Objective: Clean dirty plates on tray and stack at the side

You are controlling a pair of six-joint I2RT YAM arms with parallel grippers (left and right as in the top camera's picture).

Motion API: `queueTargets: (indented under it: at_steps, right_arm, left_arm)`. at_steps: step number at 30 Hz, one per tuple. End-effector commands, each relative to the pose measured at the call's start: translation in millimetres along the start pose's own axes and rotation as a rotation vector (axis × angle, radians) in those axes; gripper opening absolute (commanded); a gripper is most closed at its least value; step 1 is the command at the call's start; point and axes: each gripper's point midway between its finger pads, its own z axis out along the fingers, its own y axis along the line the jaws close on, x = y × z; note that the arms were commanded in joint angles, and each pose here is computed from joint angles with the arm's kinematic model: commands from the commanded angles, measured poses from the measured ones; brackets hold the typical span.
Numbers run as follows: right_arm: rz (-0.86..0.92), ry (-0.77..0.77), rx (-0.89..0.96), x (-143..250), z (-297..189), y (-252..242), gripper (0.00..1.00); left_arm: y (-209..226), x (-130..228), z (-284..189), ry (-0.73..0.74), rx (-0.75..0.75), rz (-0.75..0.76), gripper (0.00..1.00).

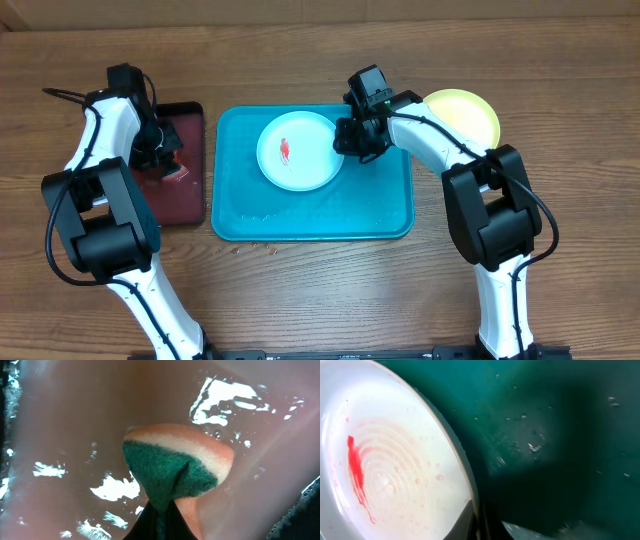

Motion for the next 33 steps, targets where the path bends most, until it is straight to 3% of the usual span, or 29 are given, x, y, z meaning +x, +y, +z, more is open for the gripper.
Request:
queueTargets:
  at_steps: [1, 8, 24, 33]
  right_arm:
    - [0.024, 0.069, 0.010, 19, 26, -8, 0.04]
    - [0.009, 0.054, 0.048, 19, 28, -10, 0.04]
    - [-0.042, 0.039, 0.094, 26, 34, 2, 0.04]
    - [-0.042, 0.039, 0.094, 26, 34, 2, 0.04]
  left_arm:
    - [10, -8, -5, -0.001, -0.022, -0.004, 0.04]
    - [9, -20, -25, -0.020, -0.018, -0.005, 0.04]
    - [13, 11, 29, 0.029, -0.028, -0.007, 0.04]
    - [-11, 16, 25, 0.060, 0.112, 0.000, 0.04]
